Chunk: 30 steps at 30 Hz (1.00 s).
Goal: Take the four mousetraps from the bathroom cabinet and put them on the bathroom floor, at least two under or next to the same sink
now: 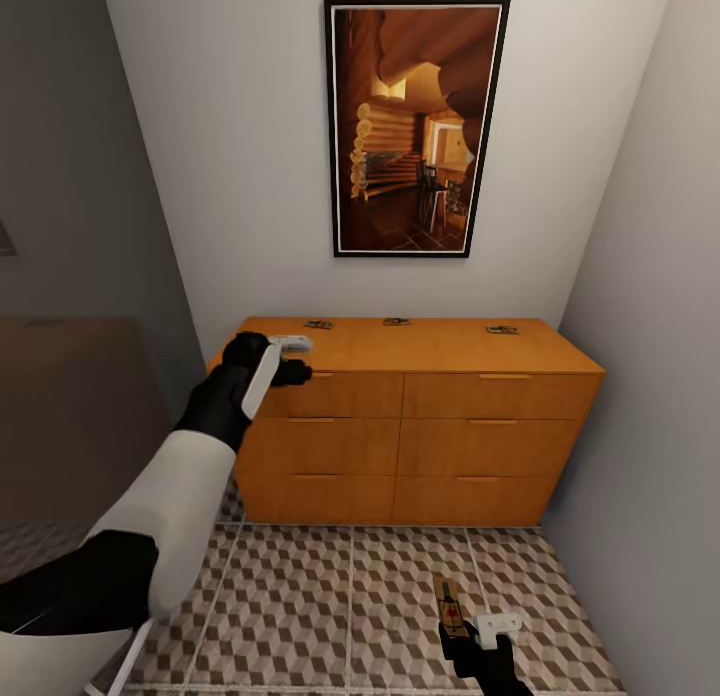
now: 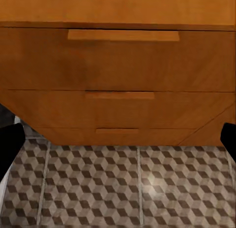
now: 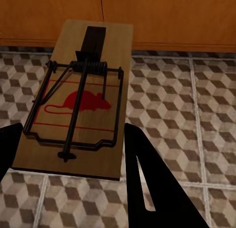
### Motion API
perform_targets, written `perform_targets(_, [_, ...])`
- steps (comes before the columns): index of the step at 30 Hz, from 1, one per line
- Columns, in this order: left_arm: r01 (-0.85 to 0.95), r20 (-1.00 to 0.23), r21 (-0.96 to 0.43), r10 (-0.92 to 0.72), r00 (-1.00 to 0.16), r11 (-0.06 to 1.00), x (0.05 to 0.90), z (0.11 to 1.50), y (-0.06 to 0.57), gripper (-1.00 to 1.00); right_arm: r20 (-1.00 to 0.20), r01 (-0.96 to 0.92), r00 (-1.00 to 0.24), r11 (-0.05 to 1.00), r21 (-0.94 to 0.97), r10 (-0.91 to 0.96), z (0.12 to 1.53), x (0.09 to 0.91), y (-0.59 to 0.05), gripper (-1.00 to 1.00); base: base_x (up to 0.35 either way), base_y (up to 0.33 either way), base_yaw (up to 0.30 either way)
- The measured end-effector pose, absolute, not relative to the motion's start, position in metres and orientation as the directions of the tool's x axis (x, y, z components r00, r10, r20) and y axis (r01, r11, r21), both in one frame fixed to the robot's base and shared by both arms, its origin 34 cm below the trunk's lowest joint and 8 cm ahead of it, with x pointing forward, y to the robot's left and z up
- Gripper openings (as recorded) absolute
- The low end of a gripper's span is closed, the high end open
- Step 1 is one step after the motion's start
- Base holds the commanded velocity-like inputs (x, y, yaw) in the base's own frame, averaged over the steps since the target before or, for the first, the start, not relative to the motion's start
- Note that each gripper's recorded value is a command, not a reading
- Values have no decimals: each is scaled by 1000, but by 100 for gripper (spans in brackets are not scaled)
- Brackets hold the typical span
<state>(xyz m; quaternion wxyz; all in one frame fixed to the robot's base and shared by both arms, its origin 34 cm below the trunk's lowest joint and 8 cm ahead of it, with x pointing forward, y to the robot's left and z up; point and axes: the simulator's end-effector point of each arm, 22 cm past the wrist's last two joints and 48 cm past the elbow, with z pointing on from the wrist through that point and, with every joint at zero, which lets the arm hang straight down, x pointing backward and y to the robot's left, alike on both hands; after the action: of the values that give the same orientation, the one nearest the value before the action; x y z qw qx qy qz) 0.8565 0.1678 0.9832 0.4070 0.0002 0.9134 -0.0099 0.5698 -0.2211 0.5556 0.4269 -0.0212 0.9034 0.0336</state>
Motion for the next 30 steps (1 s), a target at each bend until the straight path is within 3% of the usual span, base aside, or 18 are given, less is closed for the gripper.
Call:
perform_targets(15, [27, -691, -67, -27, -723, 997, 850, 958, 155, 100, -770, -68, -638, 997, 43, -10, 555, 569, -221, -100, 0, 0, 0])
perform_targets(30, [67, -785, -29, 18, -619, 997, 858, 1014, 146, 100, -770, -68, -638, 997, 43, -10, 555, 569, -221, -100, 61, 0, 0])
